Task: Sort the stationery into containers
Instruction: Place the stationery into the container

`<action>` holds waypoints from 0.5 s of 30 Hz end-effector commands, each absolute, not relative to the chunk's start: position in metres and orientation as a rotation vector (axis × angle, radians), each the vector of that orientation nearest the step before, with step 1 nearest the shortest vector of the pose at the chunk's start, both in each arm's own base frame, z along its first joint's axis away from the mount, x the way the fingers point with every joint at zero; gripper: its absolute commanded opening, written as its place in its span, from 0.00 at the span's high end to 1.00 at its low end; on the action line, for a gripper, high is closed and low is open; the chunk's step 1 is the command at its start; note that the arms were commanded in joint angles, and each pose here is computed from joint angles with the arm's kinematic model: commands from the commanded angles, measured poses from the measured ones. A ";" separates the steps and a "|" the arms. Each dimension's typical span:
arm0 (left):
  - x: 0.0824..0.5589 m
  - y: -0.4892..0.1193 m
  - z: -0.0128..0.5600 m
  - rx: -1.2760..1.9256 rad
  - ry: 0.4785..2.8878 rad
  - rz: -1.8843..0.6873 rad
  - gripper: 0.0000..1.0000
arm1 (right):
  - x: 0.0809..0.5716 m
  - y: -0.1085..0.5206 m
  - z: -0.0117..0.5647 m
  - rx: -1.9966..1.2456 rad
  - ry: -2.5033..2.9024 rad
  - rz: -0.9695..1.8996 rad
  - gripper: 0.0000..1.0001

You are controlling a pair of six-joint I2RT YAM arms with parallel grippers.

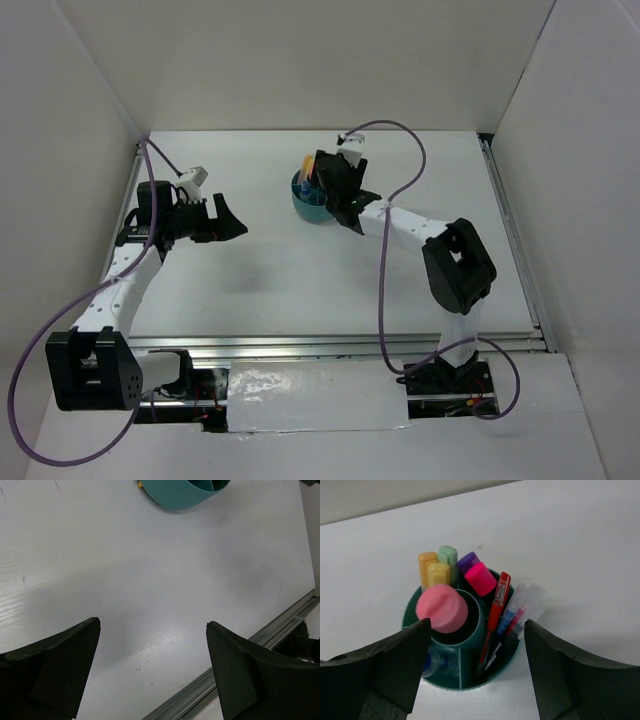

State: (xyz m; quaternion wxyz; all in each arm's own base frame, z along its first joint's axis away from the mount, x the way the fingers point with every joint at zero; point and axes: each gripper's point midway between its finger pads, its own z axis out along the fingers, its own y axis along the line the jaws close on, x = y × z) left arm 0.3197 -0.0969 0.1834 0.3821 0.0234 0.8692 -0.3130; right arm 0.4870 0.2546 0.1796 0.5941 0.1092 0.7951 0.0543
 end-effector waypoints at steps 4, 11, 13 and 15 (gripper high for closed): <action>0.327 -0.091 0.209 0.120 2.152 -0.735 0.01 | 0.440 0.246 0.314 0.100 1.739 0.385 0.14; 0.322 -0.058 0.175 -0.005 2.302 -0.488 0.01 | 0.369 0.153 0.302 -0.387 1.913 0.530 0.07; 0.317 -0.054 0.167 -0.006 2.312 -0.459 0.01 | 0.357 0.123 0.271 -0.404 1.999 0.469 0.03; 0.310 -0.051 0.161 0.006 2.288 -0.424 0.01 | 0.346 0.081 0.235 -0.362 2.098 0.383 0.01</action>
